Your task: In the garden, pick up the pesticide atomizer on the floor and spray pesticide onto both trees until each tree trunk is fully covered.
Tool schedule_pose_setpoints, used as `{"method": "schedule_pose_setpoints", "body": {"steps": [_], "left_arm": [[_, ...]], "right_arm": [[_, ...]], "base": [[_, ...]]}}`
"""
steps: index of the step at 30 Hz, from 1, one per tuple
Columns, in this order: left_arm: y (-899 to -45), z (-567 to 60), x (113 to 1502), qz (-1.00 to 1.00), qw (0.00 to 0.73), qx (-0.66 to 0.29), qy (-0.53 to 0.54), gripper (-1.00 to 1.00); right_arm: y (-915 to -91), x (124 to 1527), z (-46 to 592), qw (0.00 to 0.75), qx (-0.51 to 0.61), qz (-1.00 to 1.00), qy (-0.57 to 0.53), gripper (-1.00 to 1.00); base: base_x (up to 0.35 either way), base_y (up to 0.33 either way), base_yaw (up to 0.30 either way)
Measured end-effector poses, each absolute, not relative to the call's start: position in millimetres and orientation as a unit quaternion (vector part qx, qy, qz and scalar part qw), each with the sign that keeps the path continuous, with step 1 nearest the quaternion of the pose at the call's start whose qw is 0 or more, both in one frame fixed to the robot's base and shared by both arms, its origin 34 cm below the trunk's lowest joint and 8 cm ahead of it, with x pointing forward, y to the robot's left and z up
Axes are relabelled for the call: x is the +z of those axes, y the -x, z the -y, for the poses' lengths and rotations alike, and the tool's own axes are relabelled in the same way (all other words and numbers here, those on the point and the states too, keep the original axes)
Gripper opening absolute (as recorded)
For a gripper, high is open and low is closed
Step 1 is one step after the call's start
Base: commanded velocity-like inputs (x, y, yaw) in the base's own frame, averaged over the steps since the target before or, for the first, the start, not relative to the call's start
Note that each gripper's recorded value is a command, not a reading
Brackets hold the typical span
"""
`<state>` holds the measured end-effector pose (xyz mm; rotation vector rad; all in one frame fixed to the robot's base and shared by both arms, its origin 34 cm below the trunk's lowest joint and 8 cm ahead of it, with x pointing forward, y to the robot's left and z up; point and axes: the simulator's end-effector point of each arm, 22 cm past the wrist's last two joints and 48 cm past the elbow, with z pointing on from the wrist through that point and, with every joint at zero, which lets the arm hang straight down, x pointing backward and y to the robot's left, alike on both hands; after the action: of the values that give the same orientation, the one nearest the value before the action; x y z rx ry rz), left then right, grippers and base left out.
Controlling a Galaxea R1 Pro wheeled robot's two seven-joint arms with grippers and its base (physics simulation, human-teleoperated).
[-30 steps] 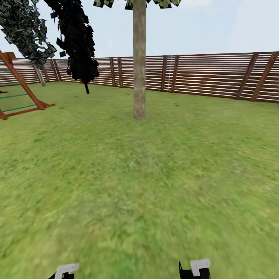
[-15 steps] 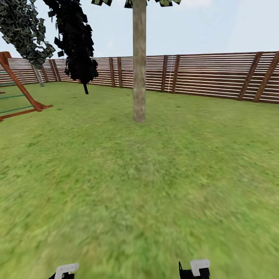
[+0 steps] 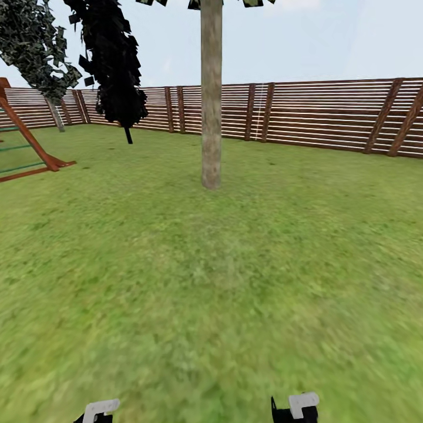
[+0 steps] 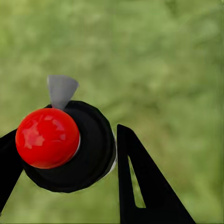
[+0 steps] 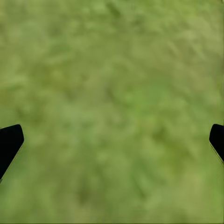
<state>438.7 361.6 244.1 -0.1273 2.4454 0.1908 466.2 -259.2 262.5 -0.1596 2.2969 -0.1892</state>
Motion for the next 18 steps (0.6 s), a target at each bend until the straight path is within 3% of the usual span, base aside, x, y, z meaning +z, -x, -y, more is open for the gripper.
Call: {"method": "schedule_pose_setpoints", "body": {"steps": [18], "left_arm": [[-438.8, -361.4, 244.0, -0.938, 0.336, 0.073, 0.049, -1.00]], "right_arm": [[-466.2, 262.5, 259.2, 0.404, -0.075, -0.910, 0.063, 1.00]], "base": [[0.339, 0.000, 0.000]]}}
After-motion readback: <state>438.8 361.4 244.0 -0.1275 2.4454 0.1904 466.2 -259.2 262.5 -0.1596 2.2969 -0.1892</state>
